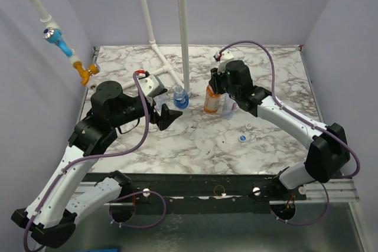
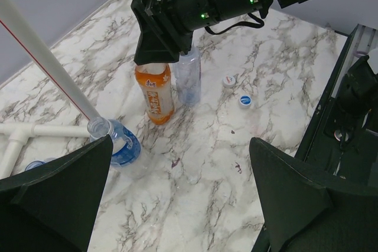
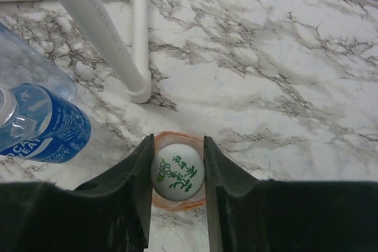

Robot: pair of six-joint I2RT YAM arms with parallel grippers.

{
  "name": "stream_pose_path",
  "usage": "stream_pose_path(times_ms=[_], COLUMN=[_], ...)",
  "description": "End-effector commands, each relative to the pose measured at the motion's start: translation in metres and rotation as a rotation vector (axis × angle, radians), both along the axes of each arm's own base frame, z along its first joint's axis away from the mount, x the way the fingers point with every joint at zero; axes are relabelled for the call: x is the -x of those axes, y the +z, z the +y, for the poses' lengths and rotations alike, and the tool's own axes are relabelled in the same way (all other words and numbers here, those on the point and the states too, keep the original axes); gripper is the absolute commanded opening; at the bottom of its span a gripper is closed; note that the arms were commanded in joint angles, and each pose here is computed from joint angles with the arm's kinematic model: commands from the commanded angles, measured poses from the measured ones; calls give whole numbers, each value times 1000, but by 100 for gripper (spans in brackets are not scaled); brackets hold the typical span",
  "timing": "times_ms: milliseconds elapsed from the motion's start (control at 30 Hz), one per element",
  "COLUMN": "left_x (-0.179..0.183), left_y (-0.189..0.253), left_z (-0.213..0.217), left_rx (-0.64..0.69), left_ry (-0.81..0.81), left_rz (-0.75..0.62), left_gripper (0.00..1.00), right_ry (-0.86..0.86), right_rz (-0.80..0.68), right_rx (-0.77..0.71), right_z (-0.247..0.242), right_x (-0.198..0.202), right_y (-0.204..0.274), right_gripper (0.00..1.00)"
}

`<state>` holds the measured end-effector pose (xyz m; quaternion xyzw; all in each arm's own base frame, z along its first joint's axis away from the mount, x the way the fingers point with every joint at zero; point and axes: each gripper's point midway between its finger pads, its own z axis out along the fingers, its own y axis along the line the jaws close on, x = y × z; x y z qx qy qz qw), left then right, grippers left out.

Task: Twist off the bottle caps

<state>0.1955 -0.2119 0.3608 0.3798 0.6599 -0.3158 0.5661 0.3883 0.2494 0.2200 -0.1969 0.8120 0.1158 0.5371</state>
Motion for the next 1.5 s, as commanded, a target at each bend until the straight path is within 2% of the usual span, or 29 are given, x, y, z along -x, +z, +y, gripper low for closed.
stream_pose_path(times_ms=[0,267,467,667,833,1067,1267,1467], left_x=[2,-1,-8,-18,-25,-5,-36,-42], left_y=[6,0,-7,-3,8,17,3,-5], left_z=[-3,-2,-3,-2,-3,-23,-19,-24], left_rx=[20,12,2,21,65,108,35,5], left_ry=[-20,-11,9,48,76,-91,10,-7], left_rz=[-9,0,1,-13,-42,-55,-98,-103], left_gripper=[99,99,99,99,99,99,99,99], right_ry=[22,206,473,569,716,791,747,684], right_rz=[-36,-114,-36,-122,-172,-134,-105,-96], right_rx=[-48,-191,-194,-216,-367,-536,-591,-611], right_z=[4,23,36,26,38,60,69,73], right_x=[2,35,92,126,159,162,148,133], right_y=[23,119,159,214,251,258,253,250], right_gripper=[19,12,11,11,12,11,9,8])
